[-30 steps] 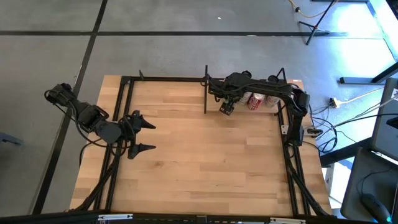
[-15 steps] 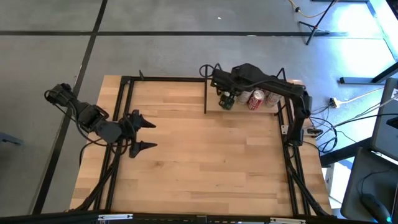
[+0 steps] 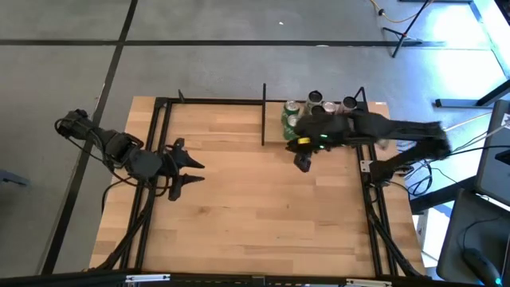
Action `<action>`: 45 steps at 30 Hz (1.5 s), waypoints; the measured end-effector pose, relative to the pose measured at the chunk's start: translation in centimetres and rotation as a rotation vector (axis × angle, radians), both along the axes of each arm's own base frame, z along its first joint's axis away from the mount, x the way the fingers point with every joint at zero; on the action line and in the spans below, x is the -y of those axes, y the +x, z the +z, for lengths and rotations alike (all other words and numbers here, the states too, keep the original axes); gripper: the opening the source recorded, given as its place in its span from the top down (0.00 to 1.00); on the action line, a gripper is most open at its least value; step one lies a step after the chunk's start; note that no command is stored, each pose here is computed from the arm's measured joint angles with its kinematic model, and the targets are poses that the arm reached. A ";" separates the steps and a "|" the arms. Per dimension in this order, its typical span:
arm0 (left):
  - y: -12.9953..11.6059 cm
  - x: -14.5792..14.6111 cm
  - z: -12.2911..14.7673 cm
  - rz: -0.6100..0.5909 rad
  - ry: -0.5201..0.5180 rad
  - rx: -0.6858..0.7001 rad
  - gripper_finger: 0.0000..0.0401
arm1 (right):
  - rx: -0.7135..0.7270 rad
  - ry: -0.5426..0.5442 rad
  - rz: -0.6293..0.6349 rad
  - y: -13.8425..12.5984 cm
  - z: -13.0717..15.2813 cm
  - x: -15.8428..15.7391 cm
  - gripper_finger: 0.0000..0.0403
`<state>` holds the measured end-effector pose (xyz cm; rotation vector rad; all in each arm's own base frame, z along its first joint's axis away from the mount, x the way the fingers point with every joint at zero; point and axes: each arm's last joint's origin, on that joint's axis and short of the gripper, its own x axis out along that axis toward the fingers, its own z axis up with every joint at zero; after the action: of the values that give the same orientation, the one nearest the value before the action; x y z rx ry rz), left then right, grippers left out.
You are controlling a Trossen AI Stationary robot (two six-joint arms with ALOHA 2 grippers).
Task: Place canned beverage on shelf
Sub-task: Return to Home Position
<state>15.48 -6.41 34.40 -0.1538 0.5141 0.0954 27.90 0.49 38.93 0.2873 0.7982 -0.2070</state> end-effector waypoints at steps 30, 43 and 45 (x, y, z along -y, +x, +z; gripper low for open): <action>2.5 -1.9 -4.4 -0.218 0.026 0.331 0.95 | 0.769 0.108 0.382 -15.4 -15.3 -1.1 0.86; -1.8 -5.2 -10.5 -0.064 0.010 0.410 0.95 | 1.018 0.043 0.362 -18.1 -18.9 -0.8 0.86; -2.4 -5.4 -11.4 -0.050 -0.008 0.419 0.95 | 1.033 0.039 0.363 -18.3 -19.3 -0.8 0.86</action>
<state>13.11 -1.05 22.95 -0.1633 0.1003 0.0107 9.62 1.31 19.64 0.2379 -0.1795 0.2944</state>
